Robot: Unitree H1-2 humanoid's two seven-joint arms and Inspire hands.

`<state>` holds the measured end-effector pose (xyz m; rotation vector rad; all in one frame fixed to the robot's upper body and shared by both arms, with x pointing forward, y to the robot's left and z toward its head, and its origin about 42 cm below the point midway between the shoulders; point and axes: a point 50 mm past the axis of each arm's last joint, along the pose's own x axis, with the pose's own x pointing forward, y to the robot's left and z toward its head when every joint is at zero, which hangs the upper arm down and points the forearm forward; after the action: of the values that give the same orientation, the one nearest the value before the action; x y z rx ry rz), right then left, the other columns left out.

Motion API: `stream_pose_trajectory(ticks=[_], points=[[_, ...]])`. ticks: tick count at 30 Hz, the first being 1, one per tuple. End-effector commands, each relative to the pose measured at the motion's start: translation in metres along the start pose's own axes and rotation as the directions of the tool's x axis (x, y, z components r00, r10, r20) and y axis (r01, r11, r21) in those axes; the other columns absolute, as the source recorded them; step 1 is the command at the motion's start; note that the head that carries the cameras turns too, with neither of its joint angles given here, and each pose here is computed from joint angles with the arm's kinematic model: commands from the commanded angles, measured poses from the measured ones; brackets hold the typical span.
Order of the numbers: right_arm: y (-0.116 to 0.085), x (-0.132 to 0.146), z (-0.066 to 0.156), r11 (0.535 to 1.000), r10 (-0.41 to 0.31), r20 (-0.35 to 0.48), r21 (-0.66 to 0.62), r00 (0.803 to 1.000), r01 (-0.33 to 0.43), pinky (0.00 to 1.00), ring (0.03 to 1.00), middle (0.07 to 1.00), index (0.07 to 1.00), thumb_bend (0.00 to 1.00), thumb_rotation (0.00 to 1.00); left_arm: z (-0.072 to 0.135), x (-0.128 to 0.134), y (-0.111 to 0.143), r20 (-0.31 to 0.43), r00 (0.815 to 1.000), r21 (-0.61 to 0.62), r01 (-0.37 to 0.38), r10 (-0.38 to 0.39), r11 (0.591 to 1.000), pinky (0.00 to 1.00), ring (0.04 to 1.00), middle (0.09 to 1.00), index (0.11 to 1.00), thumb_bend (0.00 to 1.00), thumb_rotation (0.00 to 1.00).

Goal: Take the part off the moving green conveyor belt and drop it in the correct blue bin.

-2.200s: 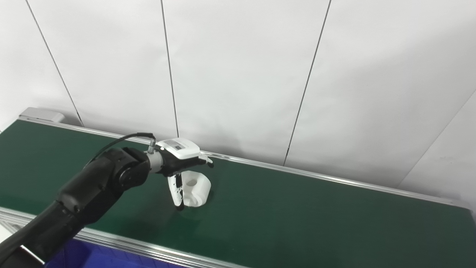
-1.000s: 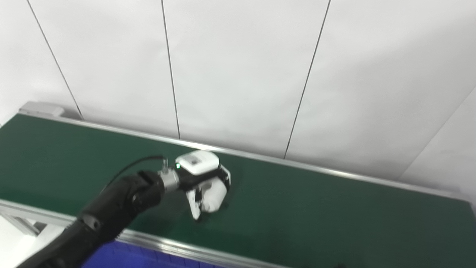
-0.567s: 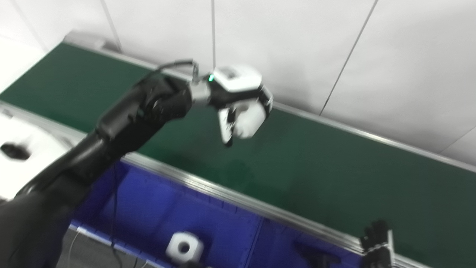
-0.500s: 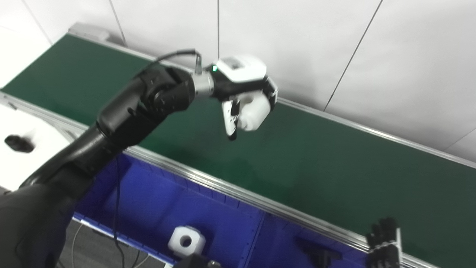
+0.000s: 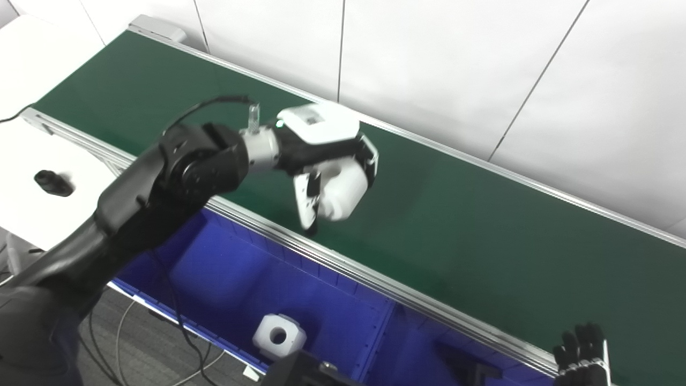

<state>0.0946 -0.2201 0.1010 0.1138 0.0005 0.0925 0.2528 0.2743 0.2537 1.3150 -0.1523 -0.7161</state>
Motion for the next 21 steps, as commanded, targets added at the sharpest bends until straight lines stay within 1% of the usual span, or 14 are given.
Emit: stream_pose_trajectory(ticks=[1, 2, 4, 7, 10, 11, 14, 17, 21], points=[[0.003, -0.002, 0.004, 1.000, 0.002, 0.026, 0.016, 1.000, -0.003, 1.00, 1.000, 1.000, 1.000, 0.92, 1.00, 0.008, -0.009, -0.004, 0.002, 0.999, -0.015, -0.034, 0.034, 0.999, 0.24, 0.306, 0.405, 0.517, 0.52, 0.00], [0.004, -0.002, 0.004, 1.000, 0.000, 0.027, 0.018, 1.000, -0.001, 1.00, 1.000, 1.000, 1.000, 0.92, 1.00, 0.011, -0.013, -0.013, -0.003, 0.999, -0.024, -0.032, 0.032, 0.999, 0.23, 0.295, 0.399, 0.515, 0.51, 0.00], [0.006, -0.004, 0.003, 1.000, -0.003, 0.026, 0.022, 1.000, 0.002, 1.00, 1.000, 1.000, 1.000, 0.92, 1.00, 0.016, -0.019, -0.032, -0.012, 1.000, -0.046, -0.029, 0.028, 0.999, 0.27, 0.344, 0.421, 0.514, 0.52, 0.00], [0.008, -0.005, 0.001, 1.000, -0.011, 0.017, 0.028, 1.000, 0.011, 1.00, 1.000, 1.000, 1.000, 0.93, 1.00, 0.027, -0.027, -0.059, -0.045, 0.999, -0.076, -0.024, 0.021, 0.997, 0.29, 0.365, 0.439, 0.510, 0.52, 0.00], [0.010, -0.006, -0.001, 0.999, -0.010, 0.015, 0.031, 1.000, 0.010, 1.00, 1.000, 1.000, 1.000, 0.93, 1.00, 0.038, -0.033, -0.088, -0.078, 0.995, -0.070, -0.059, 0.054, 0.996, 0.29, 0.373, 0.441, 0.506, 0.52, 0.00], [0.010, -0.006, -0.001, 0.999, -0.010, 0.015, 0.031, 1.000, 0.009, 1.00, 1.000, 1.000, 1.000, 0.93, 1.00, 0.040, -0.034, -0.093, -0.087, 0.994, -0.065, -0.067, 0.062, 0.996, 0.29, 0.376, 0.441, 0.507, 0.52, 0.00], [0.011, -0.006, -0.003, 0.999, -0.010, 0.013, 0.031, 1.000, 0.010, 1.00, 1.000, 1.000, 1.000, 0.94, 1.00, 0.047, -0.035, -0.119, -0.127, 0.986, -0.039, -0.117, 0.111, 0.992, 0.27, 0.342, 0.412, 0.516, 0.52, 0.00], [0.012, -0.005, -0.003, 1.000, -0.012, 0.012, 0.027, 1.000, 0.012, 1.00, 1.000, 1.000, 1.000, 0.94, 1.00, 0.047, -0.034, -0.131, -0.133, 0.982, -0.021, -0.138, 0.134, 0.990, 0.27, 0.325, 0.402, 0.515, 0.52, 0.00], [0.013, -0.004, -0.003, 0.999, -0.014, 0.013, 0.031, 1.000, 0.013, 1.00, 1.000, 1.000, 1.000, 0.95, 1.00, 0.044, -0.031, -0.138, -0.113, 0.986, 0.005, -0.126, 0.126, 0.992, 0.30, 0.357, 0.419, 0.515, 0.52, 0.00]])
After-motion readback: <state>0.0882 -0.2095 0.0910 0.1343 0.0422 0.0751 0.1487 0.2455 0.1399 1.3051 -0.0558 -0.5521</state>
